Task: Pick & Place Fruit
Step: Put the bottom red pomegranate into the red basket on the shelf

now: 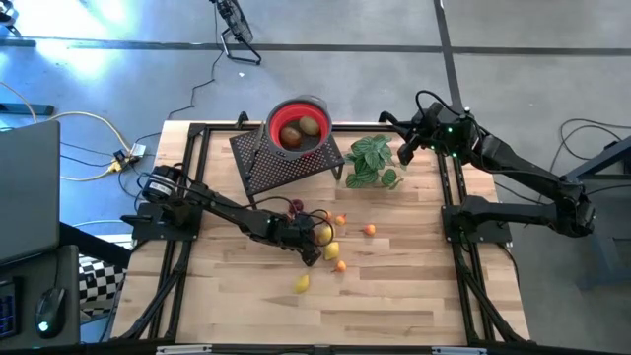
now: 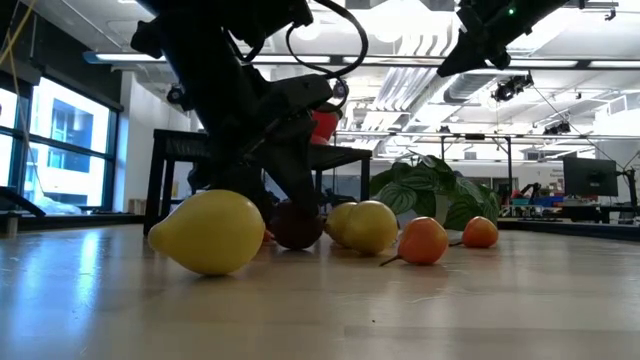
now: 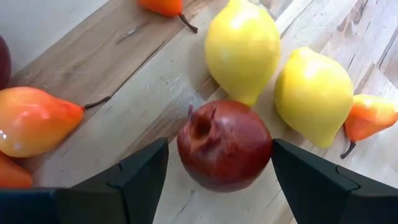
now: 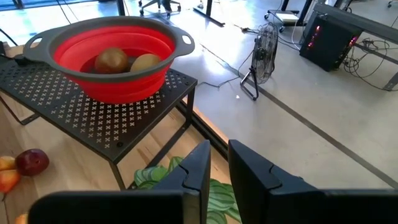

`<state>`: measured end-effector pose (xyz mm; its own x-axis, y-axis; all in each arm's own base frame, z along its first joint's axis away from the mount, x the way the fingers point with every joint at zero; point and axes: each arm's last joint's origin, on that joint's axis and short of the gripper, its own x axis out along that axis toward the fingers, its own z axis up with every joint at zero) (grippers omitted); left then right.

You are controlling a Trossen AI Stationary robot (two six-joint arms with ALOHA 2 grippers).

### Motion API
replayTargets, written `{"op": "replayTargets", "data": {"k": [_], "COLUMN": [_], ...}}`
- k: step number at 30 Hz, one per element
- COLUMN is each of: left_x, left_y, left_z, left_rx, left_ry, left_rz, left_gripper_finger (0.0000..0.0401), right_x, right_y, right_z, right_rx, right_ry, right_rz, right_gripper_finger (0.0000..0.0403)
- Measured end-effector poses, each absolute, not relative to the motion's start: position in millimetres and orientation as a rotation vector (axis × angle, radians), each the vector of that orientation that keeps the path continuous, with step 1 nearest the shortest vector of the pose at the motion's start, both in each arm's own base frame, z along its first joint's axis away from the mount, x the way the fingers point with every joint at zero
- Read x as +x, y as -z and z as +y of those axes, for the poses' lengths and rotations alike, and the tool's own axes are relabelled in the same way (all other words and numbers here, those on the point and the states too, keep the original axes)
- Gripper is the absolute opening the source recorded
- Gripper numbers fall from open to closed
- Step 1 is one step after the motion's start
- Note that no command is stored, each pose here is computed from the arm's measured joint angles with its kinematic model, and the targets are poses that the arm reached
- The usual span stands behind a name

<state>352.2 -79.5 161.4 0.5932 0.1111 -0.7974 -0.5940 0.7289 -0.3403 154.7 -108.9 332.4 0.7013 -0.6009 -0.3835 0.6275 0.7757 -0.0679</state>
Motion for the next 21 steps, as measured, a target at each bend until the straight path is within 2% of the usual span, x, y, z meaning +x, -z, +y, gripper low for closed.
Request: {"op": "replayTargets", "data": {"k": [21], "left_x": [356.4], "left_y": [-158.1], "left_z": [-66.5], "left_rx": [-0.635], "left_ry": [-0.513], "left_rz": [0.81], "left_gripper_finger": [0.0278], "right_x": [154.7], "right_y": [-332.7], "right_z": [-109.0], "right_rx": [0.069], "right_ry": [0.685], "right_rz": [0.399], "right_gripper_finger": [0.005]}}
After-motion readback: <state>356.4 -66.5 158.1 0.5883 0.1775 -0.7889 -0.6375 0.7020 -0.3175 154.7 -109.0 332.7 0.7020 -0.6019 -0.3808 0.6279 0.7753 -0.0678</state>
